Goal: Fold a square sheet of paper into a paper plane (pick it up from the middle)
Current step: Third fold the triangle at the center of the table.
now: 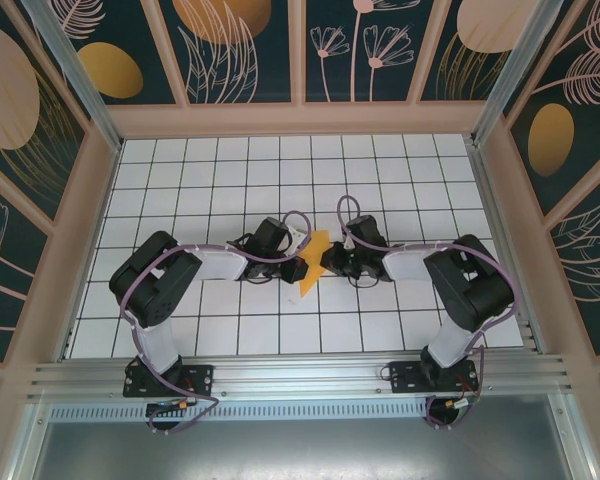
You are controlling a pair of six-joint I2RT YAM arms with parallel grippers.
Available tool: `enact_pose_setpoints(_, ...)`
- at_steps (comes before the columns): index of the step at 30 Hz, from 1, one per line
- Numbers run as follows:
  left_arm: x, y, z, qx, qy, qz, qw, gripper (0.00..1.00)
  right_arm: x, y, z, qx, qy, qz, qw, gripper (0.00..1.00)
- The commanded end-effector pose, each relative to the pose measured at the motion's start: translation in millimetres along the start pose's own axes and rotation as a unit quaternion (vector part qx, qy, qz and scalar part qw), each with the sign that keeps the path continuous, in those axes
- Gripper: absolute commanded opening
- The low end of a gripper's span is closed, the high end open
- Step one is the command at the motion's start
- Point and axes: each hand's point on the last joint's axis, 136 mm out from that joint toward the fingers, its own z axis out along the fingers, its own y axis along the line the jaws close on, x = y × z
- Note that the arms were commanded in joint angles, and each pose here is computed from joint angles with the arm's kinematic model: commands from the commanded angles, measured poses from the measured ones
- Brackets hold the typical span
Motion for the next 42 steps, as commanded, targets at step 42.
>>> enact_pose_setpoints(42,65.3,34.6,7.6,-0.058,0.091,-0.027,0.994,0.0,18.1,-12.6,7.7,0.002,0.02,-0.011,1.0,0.14)
